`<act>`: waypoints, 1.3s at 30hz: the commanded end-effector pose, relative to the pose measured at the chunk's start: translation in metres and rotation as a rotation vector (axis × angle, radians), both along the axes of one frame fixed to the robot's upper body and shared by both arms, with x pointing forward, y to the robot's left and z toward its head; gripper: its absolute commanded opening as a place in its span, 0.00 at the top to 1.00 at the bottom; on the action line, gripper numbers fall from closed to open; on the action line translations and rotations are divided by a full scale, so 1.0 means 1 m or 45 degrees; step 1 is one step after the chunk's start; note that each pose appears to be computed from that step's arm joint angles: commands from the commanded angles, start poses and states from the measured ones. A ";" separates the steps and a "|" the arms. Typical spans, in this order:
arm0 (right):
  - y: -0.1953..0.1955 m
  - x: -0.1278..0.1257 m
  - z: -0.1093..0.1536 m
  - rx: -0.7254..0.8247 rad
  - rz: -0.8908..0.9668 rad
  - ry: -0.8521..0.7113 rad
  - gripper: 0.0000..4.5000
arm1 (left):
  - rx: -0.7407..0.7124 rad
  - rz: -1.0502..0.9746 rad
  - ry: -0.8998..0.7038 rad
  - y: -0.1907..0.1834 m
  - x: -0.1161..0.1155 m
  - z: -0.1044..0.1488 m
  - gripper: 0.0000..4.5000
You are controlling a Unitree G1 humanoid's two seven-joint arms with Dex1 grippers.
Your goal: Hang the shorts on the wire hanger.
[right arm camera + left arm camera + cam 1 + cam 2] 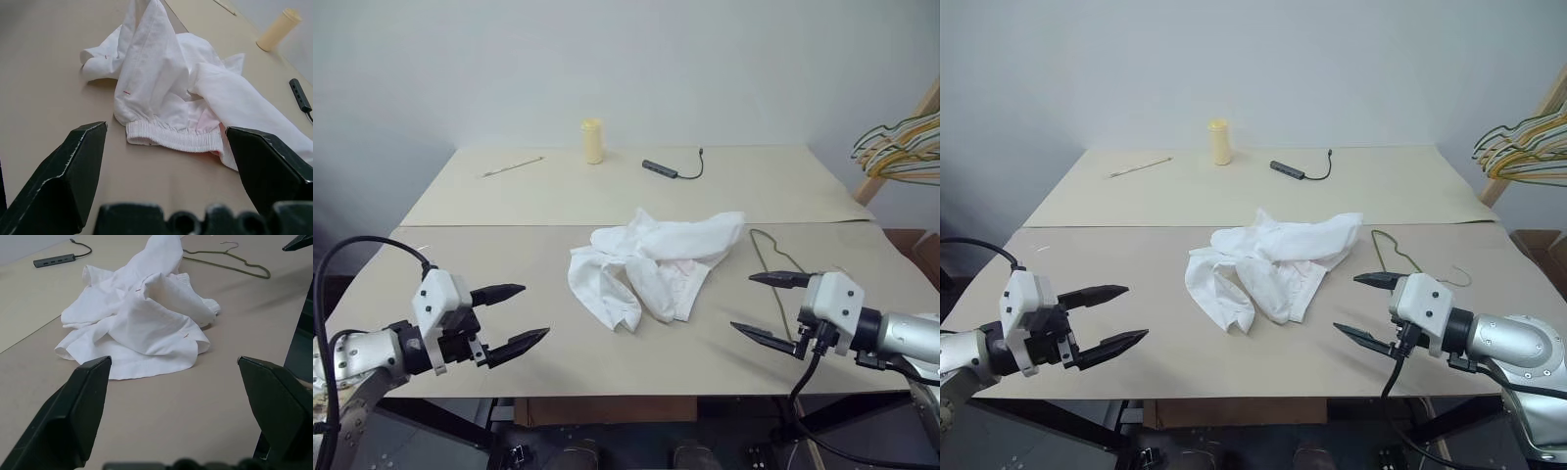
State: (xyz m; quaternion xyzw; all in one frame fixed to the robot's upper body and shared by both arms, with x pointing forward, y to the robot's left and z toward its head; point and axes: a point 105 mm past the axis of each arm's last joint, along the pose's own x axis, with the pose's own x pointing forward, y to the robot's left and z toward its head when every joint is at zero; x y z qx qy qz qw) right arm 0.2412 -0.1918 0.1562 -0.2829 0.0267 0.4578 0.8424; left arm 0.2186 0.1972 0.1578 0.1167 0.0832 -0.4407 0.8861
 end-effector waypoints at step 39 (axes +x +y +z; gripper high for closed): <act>0.097 0.079 -0.089 -0.650 -0.237 -0.173 0.83 | -0.043 -0.001 0.022 -0.041 0.019 -0.007 0.00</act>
